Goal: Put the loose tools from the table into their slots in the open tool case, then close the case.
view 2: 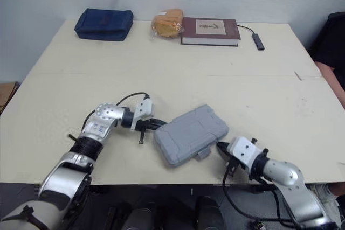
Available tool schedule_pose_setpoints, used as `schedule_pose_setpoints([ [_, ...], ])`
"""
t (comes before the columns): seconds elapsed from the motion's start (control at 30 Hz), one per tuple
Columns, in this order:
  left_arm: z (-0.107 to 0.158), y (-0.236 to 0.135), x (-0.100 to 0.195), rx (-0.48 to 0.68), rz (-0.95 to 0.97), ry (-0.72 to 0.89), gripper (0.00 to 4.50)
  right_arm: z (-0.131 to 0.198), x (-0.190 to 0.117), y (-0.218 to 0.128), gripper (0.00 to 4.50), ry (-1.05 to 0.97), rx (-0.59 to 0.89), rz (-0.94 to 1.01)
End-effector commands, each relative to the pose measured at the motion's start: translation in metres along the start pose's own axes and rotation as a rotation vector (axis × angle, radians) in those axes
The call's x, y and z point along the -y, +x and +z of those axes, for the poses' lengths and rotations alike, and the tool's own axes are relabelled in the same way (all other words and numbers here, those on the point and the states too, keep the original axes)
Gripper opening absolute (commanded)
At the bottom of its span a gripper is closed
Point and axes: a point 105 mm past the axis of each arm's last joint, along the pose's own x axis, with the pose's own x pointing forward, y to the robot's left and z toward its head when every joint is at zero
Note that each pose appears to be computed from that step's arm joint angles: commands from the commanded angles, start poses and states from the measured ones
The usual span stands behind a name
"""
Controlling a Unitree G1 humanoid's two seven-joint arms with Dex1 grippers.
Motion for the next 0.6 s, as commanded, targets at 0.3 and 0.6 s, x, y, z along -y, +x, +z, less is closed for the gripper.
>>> schedule_pose_setpoints([
  [0.3, 0.018, -0.019, 0.011, 0.114, 0.226, -0.069, 0.03, -0.021, 0.037, 0.017, 0.0, -0.019, -0.043, -0.108],
  [0.6, 0.091, -0.032, 0.025, 0.346, -0.039, 0.156, 0.03, -0.007, 0.029, -0.023, 0.0, -0.033, 0.054, -0.189],
])
